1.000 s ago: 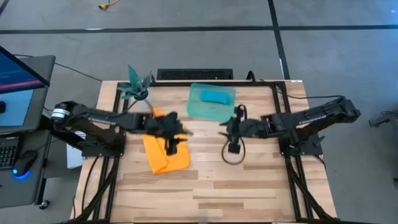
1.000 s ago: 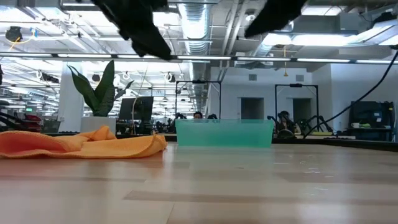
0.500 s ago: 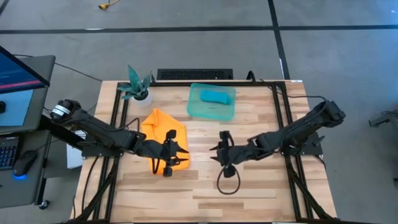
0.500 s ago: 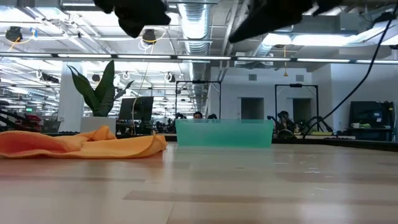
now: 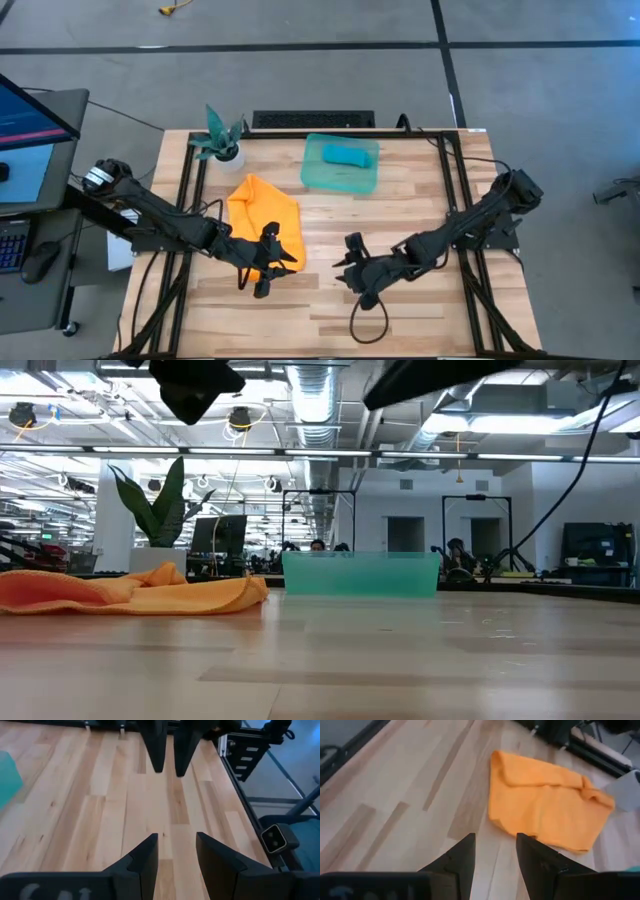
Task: Roll microfiber towels into tight, uniform cylinder then place into a basket
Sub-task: Fold the yellow microfiber towel
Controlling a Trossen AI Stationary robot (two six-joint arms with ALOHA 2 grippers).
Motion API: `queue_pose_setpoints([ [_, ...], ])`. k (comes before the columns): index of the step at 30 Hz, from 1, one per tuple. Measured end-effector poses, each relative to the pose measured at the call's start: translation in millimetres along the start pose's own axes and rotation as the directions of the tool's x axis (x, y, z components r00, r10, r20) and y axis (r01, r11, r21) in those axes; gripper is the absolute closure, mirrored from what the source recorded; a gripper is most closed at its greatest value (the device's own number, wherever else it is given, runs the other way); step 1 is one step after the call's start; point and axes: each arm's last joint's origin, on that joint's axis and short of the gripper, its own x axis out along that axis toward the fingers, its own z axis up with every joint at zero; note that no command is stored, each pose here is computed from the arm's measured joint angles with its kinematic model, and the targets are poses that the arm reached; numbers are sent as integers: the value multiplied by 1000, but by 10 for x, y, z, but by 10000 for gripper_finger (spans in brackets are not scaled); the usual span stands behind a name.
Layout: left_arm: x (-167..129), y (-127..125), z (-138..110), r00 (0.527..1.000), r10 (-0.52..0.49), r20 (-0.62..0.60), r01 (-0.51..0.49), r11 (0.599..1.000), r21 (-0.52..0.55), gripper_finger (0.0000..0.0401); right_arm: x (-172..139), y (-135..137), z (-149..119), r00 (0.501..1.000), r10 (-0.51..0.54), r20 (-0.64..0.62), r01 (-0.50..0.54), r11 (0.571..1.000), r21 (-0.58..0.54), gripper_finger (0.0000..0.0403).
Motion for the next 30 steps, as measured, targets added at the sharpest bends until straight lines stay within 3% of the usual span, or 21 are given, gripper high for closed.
queue_pose_setpoints([
  [13,-4,31,-64,996,69,-51,-67,997,24,279,23,-22,-48,999,2,-41,-2,1000,13,241],
  [18,-46,20,-231,975,119,-187,-115,993,32,279,29,-3,-60,998,57,-35,-54,996,65,242],
  [26,-49,-6,-593,964,135,-230,-133,991,23,279,122,-82,-157,1000,28,-7,-27,995,101,243],
  [30,-32,51,-645,961,202,-191,-200,979,28,279,210,-215,-120,999,-19,49,10,985,174,246],
])
